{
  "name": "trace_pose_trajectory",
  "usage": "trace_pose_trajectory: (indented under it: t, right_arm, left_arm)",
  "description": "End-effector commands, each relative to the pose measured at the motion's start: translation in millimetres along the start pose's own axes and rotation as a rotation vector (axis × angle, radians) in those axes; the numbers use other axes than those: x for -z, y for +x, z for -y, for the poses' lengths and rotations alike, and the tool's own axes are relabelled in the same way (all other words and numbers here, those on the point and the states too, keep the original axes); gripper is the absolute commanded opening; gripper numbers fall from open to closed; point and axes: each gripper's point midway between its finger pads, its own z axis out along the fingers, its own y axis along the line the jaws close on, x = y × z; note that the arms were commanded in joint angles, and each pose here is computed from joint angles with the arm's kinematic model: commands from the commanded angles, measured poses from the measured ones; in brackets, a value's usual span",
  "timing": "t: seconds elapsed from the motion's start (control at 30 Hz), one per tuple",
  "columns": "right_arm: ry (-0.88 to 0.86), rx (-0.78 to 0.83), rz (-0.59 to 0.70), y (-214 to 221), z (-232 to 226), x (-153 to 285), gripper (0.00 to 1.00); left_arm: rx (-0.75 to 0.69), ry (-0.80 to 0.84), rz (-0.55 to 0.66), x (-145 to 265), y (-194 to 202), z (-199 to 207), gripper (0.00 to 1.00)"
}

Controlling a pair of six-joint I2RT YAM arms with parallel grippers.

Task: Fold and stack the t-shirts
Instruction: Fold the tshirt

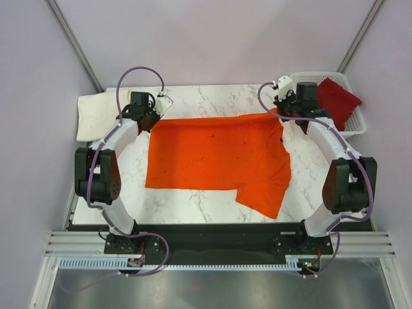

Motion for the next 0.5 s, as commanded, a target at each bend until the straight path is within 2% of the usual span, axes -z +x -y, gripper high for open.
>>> trace_pose_trajectory:
  t: [0.0, 0.13, 0.17, 0.23, 0.27, 0.33, 0.37, 0.4, 0.43, 0.47]
  right_arm:
    - [-0.034, 0.003, 0.015, 5.6, -18.8, 26.8, 0.0]
    - [-0.092, -0.006, -0.035, 36.9, -51.7, 54.3, 0.01]
    - [-0.123, -0.009, -0.07, 52.3, -63.3, 57.6, 0.09]
    - [-0.171, -0.024, -0.121, 65.8, -77.6, 73.1, 0.19]
    - [-0.168, -0.029, -0.131, 65.7, -77.9, 79.1, 0.26]
    - [-0.143, -0.015, -0.125, 58.0, -73.5, 94.5, 0.29]
    - [-0.098, 0.005, -0.106, 47.5, -62.5, 99.3, 0.34]
    - [-0.059, 0.021, -0.066, 34.4, -52.8, 98.8, 0.37]
    - [-0.023, 0.029, -0.029, 18.1, -41.0, 97.9, 0.4]
    - [0.003, 0.033, -0.013, 9.0, -31.6, 93.7, 0.41]
  left_arm:
    - [-0.025, -0.038, 0.054, 20.9, -2.9, -7.1, 0.02]
    - [-0.012, -0.007, 0.018, 32.9, 24.1, 16.1, 0.02]
    - [-0.01, 0.028, 0.019, 34.4, 27.3, 25.2, 0.02]
    - [0.026, 0.075, -0.028, 40.5, 43.4, 41.6, 0.08]
    - [0.042, 0.064, -0.015, 51.2, 40.2, 39.5, 0.12]
    - [0.054, 0.048, 0.024, 68.3, 31.8, 35.5, 0.33]
    - [0.052, 0.021, 0.074, 81.5, 18.9, 26.8, 0.42]
    - [0.045, 0.011, 0.094, 84.9, 12.7, 22.4, 0.55]
    - [0.033, -0.014, 0.125, 91.2, -1.5, 9.9, 0.57]
    - [0.033, -0.017, 0.1, 82.3, -1.2, 6.0, 0.58]
